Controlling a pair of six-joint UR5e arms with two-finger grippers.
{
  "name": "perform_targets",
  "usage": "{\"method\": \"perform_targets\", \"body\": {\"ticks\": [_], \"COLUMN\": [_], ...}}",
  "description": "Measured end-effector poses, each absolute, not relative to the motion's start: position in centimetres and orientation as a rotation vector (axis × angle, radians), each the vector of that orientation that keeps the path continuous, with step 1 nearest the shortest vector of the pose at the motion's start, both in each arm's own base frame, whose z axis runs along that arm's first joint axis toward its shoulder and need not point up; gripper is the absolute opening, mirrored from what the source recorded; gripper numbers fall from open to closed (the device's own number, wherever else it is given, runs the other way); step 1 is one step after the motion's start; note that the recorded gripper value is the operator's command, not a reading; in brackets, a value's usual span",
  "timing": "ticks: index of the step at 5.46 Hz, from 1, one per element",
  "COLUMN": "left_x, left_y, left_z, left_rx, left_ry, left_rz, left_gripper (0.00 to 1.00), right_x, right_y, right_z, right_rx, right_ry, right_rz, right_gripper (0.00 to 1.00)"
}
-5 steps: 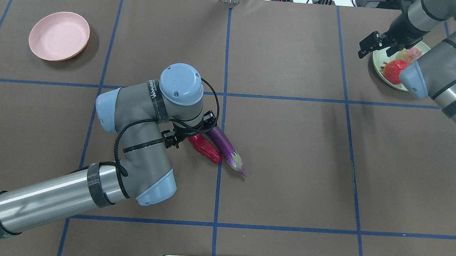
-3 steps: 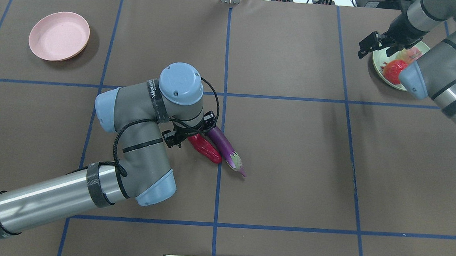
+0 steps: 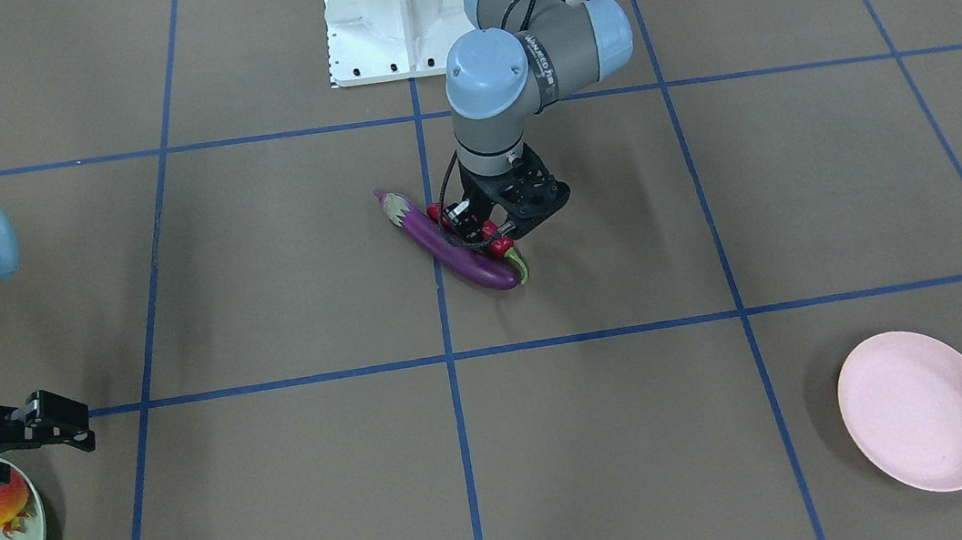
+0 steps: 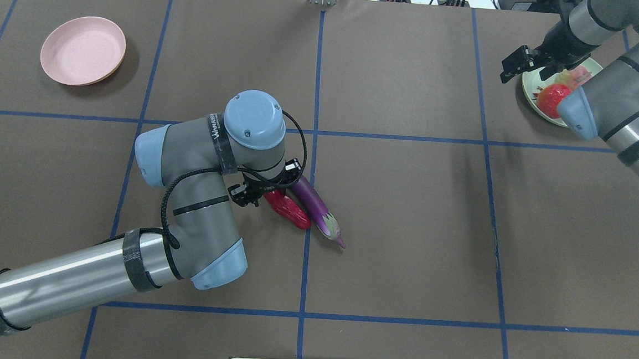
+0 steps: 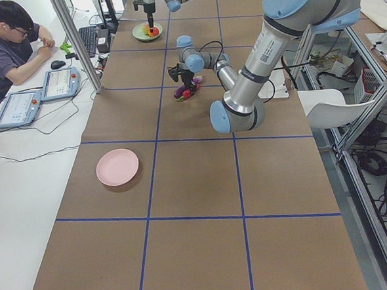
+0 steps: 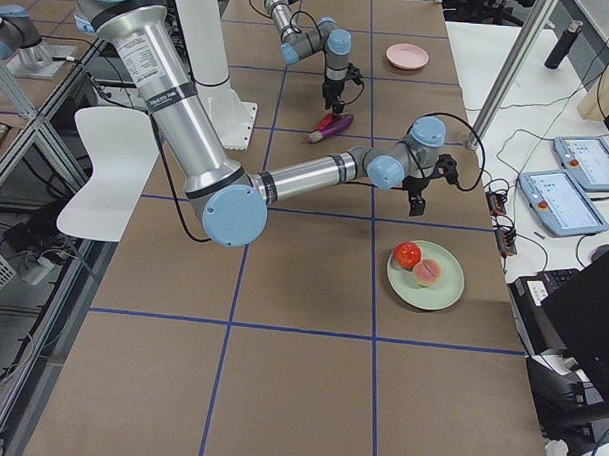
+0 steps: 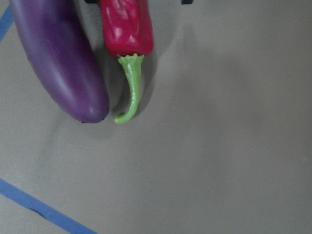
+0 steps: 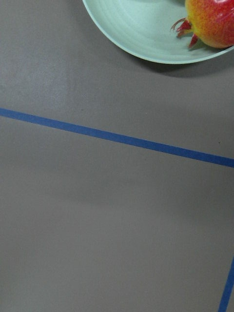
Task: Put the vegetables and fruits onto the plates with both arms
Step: 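Lower the left gripper onto the red chili pepper and close on it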
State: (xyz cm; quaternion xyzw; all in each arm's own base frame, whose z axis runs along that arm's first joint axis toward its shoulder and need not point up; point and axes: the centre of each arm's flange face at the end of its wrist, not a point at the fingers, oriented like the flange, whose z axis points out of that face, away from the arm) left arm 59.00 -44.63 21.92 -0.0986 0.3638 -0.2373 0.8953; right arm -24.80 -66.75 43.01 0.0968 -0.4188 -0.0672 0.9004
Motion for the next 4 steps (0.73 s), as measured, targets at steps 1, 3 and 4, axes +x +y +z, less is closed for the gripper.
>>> {"method": "perform_targets", "body": {"ticks": [1,3,4], "left_x": [59.22,59.61,59.71], "left_y": [-44.63,-44.78,-44.83], "left_z": [22.01,22.16,22.23], "left_rx": [-0.202,-0.197,-0.197], "left_ry": [0.761,0.778,0.779], "left_rz": [-0.488,-0.481,-0.481], "left_gripper": [0.64,0.64,0.64], "right_x": [-24.91,-25.06,-25.16], "right_y": [-66.71,-66.71,-66.69], "right_z": [43.01,43.03,43.04], "right_rx": [0.2,0.199,0.198], "right_ry": [-0.866,-0.866,-0.866], "right_rz": [-0.14,-0.142,-0.143], "right_gripper": [0.99,0.99,0.99]}}
